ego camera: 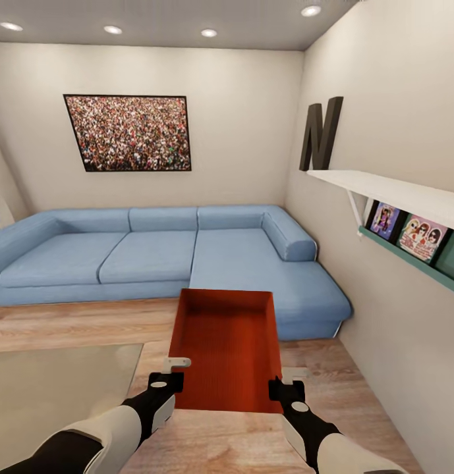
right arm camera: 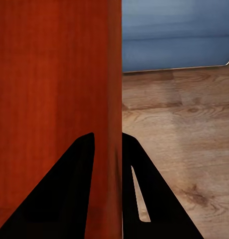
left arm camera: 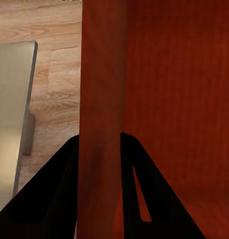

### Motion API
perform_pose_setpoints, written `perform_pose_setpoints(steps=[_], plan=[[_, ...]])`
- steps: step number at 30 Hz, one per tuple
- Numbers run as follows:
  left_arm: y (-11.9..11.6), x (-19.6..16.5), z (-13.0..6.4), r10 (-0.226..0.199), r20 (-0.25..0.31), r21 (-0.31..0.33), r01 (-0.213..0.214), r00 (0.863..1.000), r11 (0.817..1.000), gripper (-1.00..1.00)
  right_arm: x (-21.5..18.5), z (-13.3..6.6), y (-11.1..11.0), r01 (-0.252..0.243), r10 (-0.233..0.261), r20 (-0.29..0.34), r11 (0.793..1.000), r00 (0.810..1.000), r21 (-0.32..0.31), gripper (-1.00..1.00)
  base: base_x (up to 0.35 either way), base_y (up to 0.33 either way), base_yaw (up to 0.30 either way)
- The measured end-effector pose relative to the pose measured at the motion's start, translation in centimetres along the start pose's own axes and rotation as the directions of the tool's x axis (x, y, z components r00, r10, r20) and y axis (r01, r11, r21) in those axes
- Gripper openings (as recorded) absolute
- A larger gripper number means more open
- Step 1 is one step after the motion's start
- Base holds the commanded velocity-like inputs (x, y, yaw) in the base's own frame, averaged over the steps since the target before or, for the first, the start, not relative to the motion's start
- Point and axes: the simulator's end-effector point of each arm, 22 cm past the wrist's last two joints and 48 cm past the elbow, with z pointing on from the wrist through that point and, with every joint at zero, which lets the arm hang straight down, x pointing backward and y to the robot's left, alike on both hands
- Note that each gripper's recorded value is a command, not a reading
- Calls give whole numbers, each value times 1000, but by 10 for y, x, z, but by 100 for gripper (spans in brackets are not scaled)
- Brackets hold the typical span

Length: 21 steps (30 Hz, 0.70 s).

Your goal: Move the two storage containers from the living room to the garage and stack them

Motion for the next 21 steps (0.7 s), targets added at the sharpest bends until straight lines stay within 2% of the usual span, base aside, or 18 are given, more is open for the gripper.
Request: perform_pose_setpoints(steps=[21], plan=[[2, -17, -9, -5, 33, -1, 5, 999, 1000, -100, -18, -6, 0, -2, 2, 34, 1000, 999, 0, -100, 0, 0, 106]])
